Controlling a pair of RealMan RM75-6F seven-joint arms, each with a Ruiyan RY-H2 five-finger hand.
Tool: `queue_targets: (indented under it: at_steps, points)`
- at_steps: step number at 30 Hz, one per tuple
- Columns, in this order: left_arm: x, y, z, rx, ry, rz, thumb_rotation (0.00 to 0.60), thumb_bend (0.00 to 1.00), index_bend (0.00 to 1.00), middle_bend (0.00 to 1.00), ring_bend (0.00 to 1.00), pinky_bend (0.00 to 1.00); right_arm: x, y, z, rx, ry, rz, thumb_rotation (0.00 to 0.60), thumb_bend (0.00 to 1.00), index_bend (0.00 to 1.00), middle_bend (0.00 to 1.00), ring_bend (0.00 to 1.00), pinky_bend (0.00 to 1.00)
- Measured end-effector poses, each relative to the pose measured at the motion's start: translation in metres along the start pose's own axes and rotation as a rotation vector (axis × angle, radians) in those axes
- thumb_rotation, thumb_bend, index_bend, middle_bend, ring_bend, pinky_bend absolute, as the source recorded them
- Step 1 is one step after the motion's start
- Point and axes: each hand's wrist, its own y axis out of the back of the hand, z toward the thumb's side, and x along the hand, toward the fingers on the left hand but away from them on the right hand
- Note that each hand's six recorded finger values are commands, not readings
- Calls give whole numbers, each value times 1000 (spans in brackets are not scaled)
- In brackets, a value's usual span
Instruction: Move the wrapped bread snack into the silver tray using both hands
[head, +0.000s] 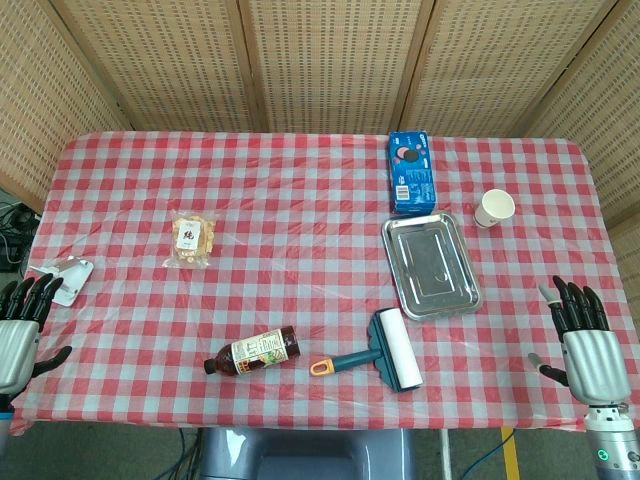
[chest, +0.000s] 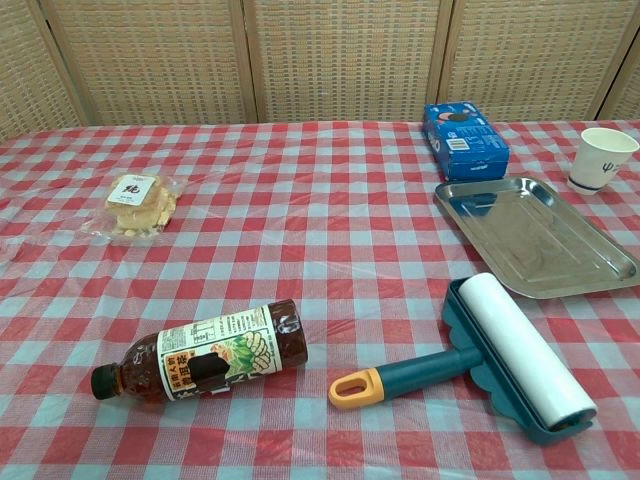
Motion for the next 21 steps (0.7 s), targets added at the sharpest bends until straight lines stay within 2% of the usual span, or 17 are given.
queue_targets:
  at_steps: [21]
  points:
    - [6, -4, 6, -12, -22, 5, 600, 172, 0, 0, 0, 0, 1, -3, 2, -10, 9, 34, 600, 55, 0, 0, 0, 0]
